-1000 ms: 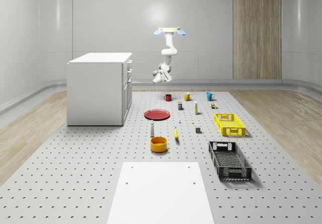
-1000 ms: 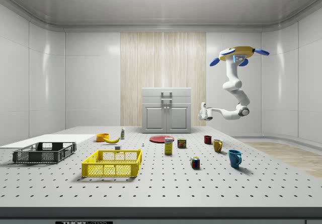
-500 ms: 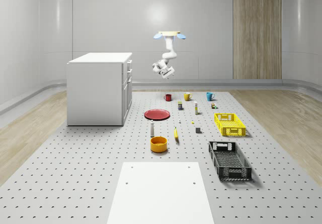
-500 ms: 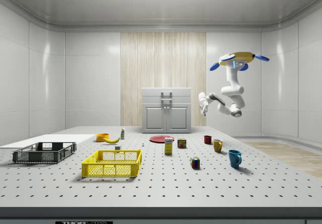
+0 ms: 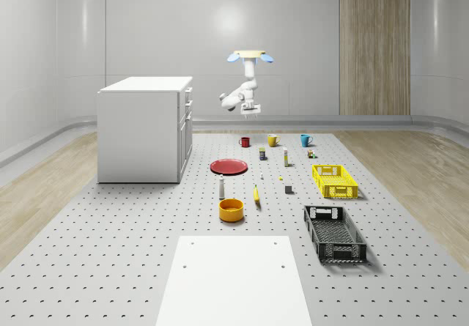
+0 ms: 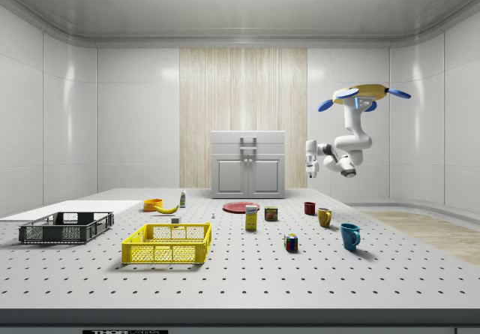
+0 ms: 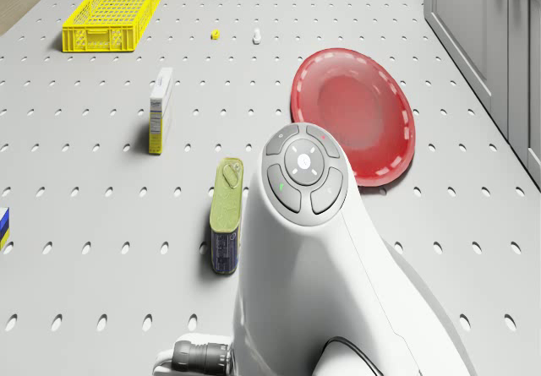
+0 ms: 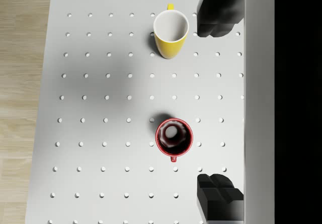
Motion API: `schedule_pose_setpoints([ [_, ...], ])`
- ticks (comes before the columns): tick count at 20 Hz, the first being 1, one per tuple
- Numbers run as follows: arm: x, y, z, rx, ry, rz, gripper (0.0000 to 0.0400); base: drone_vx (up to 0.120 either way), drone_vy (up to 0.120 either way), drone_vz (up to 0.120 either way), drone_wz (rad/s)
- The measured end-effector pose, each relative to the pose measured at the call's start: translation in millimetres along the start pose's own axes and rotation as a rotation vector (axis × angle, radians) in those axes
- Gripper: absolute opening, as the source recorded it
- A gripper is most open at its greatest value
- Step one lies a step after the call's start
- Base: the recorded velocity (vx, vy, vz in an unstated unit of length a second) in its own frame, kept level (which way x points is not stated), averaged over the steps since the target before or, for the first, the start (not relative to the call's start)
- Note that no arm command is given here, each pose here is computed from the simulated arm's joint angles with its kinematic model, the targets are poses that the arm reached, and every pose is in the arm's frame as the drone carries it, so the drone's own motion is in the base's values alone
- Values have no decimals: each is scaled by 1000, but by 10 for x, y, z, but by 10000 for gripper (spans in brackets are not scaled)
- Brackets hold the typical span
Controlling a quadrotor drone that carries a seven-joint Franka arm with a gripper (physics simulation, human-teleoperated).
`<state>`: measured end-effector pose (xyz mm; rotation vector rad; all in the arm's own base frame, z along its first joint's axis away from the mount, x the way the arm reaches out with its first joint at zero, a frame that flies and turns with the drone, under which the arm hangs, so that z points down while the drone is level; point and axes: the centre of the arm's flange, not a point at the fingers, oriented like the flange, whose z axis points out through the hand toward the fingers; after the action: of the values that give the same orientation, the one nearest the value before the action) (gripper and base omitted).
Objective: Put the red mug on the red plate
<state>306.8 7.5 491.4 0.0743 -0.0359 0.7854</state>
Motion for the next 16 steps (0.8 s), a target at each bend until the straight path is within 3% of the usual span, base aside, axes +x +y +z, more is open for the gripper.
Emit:
schedule_pose_setpoints([
  [3, -23, -23, -1, -23, 24, -1, 400, -93, 40, -120, 0],
  [13, -50, -49, 0, -49, 52, -1, 400, 0, 0, -120, 0],
  [16, -53, -52, 0, -51, 55, -1, 400, 0, -67, -120, 0],
])
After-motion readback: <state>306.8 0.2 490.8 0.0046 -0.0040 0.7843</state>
